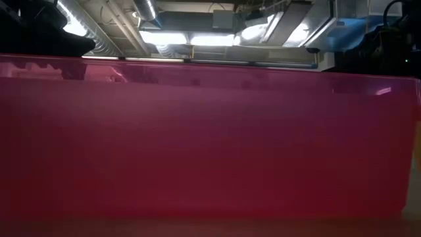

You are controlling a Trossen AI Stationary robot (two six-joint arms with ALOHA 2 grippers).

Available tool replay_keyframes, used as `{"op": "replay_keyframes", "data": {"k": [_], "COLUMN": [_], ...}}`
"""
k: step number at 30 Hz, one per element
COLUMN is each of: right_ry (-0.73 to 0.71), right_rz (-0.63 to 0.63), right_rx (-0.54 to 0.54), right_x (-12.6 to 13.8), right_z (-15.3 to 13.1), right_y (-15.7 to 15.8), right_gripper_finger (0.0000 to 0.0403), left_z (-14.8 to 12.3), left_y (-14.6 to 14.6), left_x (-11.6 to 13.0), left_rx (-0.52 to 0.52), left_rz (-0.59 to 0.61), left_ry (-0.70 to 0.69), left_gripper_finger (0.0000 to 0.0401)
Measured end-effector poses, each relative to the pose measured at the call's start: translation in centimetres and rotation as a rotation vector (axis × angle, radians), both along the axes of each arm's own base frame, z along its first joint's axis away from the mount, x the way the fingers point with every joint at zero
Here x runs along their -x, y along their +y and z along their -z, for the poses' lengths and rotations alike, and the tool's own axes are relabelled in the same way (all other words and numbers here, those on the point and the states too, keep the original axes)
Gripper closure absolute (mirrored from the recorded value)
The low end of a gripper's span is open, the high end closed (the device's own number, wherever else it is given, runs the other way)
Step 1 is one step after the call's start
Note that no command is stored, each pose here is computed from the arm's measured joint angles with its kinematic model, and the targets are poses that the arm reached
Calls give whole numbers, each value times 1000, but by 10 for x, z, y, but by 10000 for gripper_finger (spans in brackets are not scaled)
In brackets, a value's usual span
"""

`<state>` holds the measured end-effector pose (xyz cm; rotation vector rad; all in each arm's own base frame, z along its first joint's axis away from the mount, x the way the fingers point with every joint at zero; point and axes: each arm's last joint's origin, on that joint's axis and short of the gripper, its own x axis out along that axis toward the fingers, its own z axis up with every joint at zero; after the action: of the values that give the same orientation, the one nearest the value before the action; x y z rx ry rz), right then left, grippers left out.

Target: Sort produce into baskets

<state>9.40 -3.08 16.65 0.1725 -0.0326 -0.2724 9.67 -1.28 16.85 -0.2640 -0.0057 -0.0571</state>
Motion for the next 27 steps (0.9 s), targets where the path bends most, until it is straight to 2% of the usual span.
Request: {"op": "replay_keyframes", "data": {"k": [22, 25, 27], "right_ry": [-6, -14, -18], "right_rz": [3, 21, 24], "right_rx": [1, 3, -2], "right_x": [0, 0, 0], "right_z": [-1, -1, -2], "right_y": [0, -1, -1], "right_gripper_finger": [400, 400, 400], "left_z": [-1, -4, -8], "left_y": [1, 1, 2], "left_x": [0, 0, 0], "left_rx": [-23, -3, -26], "left_rz": [-24, -34, -65], "left_ry": [-8, -52, -88], "left_gripper_finger": [394, 394, 394]}}
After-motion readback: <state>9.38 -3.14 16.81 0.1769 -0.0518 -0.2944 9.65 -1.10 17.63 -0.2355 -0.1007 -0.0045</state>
